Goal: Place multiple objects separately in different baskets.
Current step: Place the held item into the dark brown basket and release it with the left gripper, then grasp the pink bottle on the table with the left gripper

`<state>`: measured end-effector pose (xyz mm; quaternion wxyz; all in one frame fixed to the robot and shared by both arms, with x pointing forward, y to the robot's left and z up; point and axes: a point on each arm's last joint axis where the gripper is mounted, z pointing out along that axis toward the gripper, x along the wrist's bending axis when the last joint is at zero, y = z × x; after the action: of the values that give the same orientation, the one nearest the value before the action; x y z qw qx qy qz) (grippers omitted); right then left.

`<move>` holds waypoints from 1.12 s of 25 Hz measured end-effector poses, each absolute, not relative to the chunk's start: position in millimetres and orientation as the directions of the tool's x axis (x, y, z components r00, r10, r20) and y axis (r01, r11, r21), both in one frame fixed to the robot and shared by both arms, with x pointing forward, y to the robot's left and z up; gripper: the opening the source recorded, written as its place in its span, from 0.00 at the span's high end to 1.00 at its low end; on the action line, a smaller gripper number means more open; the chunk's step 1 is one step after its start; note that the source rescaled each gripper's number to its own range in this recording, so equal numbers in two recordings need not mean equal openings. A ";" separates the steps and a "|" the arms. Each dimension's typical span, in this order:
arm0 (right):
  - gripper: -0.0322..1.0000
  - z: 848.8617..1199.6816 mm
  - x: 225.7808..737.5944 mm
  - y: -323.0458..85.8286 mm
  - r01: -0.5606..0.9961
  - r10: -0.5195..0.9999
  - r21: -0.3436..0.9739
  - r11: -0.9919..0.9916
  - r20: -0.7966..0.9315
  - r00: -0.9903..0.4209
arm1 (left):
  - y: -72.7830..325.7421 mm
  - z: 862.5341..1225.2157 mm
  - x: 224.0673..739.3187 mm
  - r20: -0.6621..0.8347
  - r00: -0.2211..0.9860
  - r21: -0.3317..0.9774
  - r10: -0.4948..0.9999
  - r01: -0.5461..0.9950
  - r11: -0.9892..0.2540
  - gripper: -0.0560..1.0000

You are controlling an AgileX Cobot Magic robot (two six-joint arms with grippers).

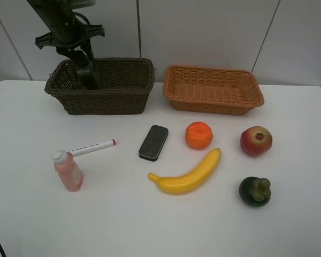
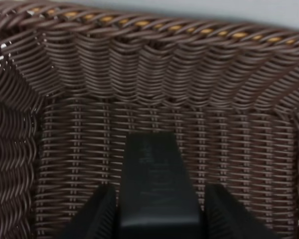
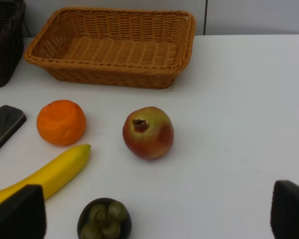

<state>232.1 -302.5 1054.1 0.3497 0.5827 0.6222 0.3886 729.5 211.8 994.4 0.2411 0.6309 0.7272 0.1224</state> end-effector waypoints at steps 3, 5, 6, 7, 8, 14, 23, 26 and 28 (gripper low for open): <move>0.00 1054.1 232.1 -302.5 0.453 0.997 0.891 0.019 0.018 -0.076 | 211.8 991.0 730.9 -0.188 -0.078 0.486 0.979 0.859 0.162 0.58; 0.00 1054.1 232.1 -302.5 0.453 0.997 0.891 0.019 0.018 -0.076 | 211.6 991.3 732.0 -0.189 -0.073 0.496 0.979 0.854 0.159 0.40; 0.00 1054.1 232.1 -302.5 0.453 0.997 0.891 0.019 0.018 -0.076 | 211.6 991.3 732.0 -0.187 -0.070 0.497 0.980 0.854 0.156 0.31; 0.00 1054.1 232.1 -302.5 0.453 0.997 0.891 0.019 0.018 -0.076 | 211.6 991.3 732.0 -0.187 -0.069 0.497 0.980 0.854 0.155 0.22; 0.00 1054.1 232.1 -302.5 0.453 0.997 0.891 0.019 0.018 -0.076 | 211.6 991.2 731.9 -0.185 -0.067 0.496 0.980 0.855 0.152 0.16; 0.00 1054.1 232.1 -302.5 0.453 0.997 0.891 0.019 0.018 -0.076 | 212.5 995.0 725.4 -0.167 -0.076 0.431 0.983 0.891 0.142 0.09; 0.00 1054.1 232.1 -302.5 0.453 0.997 0.891 0.019 0.018 -0.076 | 215.1 1088.0 689.0 -0.203 -0.076 0.397 0.976 0.905 0.153 0.09; 0.00 1054.1 232.1 -302.5 0.453 0.997 0.891 0.019 0.018 -0.076 | 213.0 1105.3 672.7 -0.262 -0.071 0.394 0.963 0.903 0.173 0.09; 0.00 1054.1 232.1 -302.5 0.453 0.997 0.891 0.019 0.018 -0.076 | 214.3 1109.4 656.4 -0.271 -0.067 0.375 0.960 0.912 0.170 0.09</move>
<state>232.1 -302.5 1054.1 0.3497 0.5827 0.6222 0.3886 656.4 214.3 1109.4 0.2322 0.6422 0.7286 0.0523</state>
